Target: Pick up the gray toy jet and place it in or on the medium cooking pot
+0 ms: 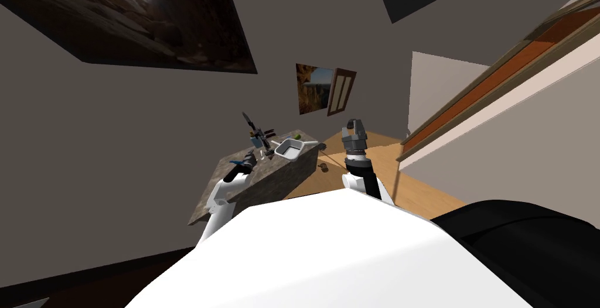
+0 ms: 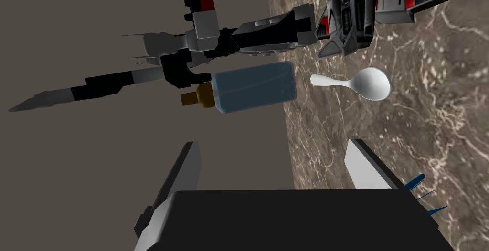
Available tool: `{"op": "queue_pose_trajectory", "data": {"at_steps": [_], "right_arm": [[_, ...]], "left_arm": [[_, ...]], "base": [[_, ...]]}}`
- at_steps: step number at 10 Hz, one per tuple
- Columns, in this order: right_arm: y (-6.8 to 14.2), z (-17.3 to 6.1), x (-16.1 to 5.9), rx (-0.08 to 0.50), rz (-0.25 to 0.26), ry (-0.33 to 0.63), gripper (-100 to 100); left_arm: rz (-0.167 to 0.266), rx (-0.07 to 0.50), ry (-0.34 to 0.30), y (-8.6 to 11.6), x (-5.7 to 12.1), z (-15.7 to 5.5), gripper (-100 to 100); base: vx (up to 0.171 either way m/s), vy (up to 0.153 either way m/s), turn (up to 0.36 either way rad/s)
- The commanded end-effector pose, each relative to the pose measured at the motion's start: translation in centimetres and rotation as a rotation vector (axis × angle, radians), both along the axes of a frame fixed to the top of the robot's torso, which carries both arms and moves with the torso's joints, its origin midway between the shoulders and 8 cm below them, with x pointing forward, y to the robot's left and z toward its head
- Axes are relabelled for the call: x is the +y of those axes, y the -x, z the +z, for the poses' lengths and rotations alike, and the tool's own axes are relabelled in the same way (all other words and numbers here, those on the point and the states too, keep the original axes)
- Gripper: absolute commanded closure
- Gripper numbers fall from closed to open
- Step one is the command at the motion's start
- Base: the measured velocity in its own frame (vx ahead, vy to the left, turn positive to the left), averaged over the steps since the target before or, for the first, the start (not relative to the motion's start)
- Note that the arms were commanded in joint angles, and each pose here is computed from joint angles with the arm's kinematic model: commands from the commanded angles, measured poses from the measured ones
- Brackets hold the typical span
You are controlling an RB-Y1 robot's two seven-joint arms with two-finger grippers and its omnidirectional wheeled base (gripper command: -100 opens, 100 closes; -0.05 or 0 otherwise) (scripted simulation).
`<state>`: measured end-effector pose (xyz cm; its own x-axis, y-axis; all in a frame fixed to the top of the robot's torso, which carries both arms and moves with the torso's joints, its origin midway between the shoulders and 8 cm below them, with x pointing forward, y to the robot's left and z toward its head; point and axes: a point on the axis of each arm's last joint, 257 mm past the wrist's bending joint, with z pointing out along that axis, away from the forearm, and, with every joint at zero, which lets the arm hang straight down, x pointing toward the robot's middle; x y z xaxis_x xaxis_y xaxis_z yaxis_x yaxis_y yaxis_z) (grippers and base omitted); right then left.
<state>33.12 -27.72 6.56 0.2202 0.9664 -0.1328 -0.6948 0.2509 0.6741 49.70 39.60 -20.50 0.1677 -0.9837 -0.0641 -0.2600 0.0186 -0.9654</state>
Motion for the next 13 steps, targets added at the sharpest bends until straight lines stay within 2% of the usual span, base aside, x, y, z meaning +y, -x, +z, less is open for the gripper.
{"op": "queue_pose_trajectory", "data": {"at_steps": [1,4,5,6,7,8,12,13], "right_arm": [[0.0,0.0,0.0,0.000,0.000,0.000,0],[0.0,0.0,0.0,0.000,0.000,0.000,0],[0.0,0.0,0.0,0.000,0.000,0.000,0],[0.0,0.0,0.0,0.000,0.000,0.000,0],[0.0,0.0,0.0,0.000,0.000,0.000,0],[0.0,0.0,0.0,0.000,0.000,0.000,0],[0.0,0.0,0.0,0.000,0.000,0.000,0],[0.0,0.0,0.0,0.000,0.000,0.000,0]], "left_arm": [[0.008,0.051,0.011,-0.2,0.5,-1.2,-100],[0.019,0.111,0.021,-0.3,0.9,-2.5,-100],[0.027,0.152,0.026,-0.5,1.3,-3.4,-100],[0.028,0.158,0.027,-0.4,1.3,-3.5,-100],[0.036,0.197,0.032,-0.6,1.6,-4.3,-100],[0.037,0.204,0.032,-0.5,1.6,-4.4,-100],[0.063,0.322,0.040,-0.5,2.6,-6.5,-100],[0.065,0.329,0.040,-0.4,2.7,-6.7,-100]], "base": [[-0.025,0.055,-0.184],[-0.017,0.061,-0.123],[-0.018,0.055,-0.145],[-0.014,0.049,-0.098],[-0.013,0.059,-0.177],[-0.010,0.055,-0.109],[-0.019,0.066,-0.179],[-0.011,0.052,-0.091]]}}
